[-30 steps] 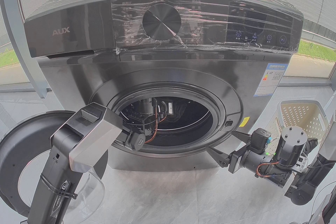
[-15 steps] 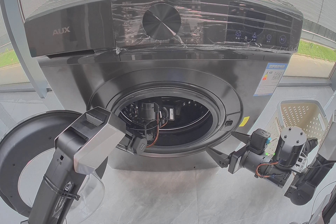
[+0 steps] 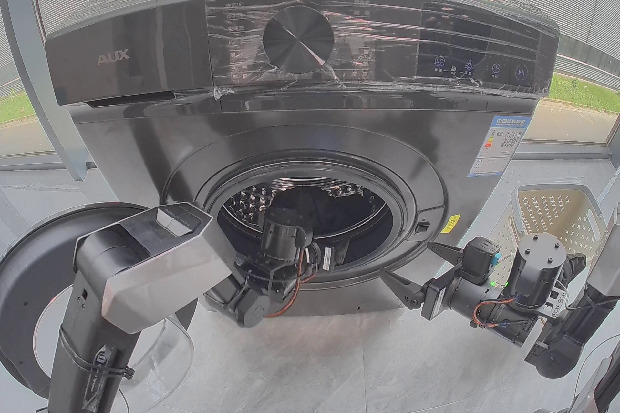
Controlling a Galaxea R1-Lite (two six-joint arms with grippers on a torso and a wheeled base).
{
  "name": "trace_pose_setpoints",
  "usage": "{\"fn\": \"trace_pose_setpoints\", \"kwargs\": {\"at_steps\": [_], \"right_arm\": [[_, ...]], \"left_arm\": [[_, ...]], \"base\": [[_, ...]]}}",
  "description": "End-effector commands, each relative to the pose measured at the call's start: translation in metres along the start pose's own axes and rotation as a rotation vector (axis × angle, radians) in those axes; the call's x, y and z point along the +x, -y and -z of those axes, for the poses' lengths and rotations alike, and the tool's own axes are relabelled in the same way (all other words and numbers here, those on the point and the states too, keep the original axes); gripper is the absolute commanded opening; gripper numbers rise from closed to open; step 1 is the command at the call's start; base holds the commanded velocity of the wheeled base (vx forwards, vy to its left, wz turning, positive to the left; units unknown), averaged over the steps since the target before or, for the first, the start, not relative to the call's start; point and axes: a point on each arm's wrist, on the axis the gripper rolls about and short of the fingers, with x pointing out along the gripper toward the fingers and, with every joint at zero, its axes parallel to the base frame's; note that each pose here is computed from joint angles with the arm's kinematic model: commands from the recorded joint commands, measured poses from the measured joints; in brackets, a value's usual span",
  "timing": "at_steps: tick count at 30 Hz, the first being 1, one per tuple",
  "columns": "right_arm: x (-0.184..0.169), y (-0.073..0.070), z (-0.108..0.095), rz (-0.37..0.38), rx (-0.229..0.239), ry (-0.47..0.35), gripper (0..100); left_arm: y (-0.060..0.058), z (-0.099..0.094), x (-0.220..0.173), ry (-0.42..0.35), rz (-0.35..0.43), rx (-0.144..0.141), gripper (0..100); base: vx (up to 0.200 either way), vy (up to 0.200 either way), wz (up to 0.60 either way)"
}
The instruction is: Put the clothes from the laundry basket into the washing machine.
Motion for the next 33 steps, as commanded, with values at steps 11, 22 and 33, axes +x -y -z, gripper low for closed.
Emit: {"fn": "trace_pose_setpoints", "kwargs": {"at_steps": [11,22,33], "right_arm": [[-0.007,0.005,-0.007,0.025,0.0,0.047,100],[-0.015,0.006,-0.008,0.032,-0.001,0.054,100],[-0.059,0.026,-0.022,0.166,0.007,0.117,100]], "left_arm": [[0.036,-0.049,-0.196,0.052,0.204,0.037,100],[-0.014,-0.062,-0.28,0.145,0.14,-0.006,100],[-0.043,-0.057,-0.306,0.184,0.032,-0.029,100]], "base": [[0.0,0.0,0.0],[0.0,0.0,0.0],[-0.055,0.0,0.0]]}}
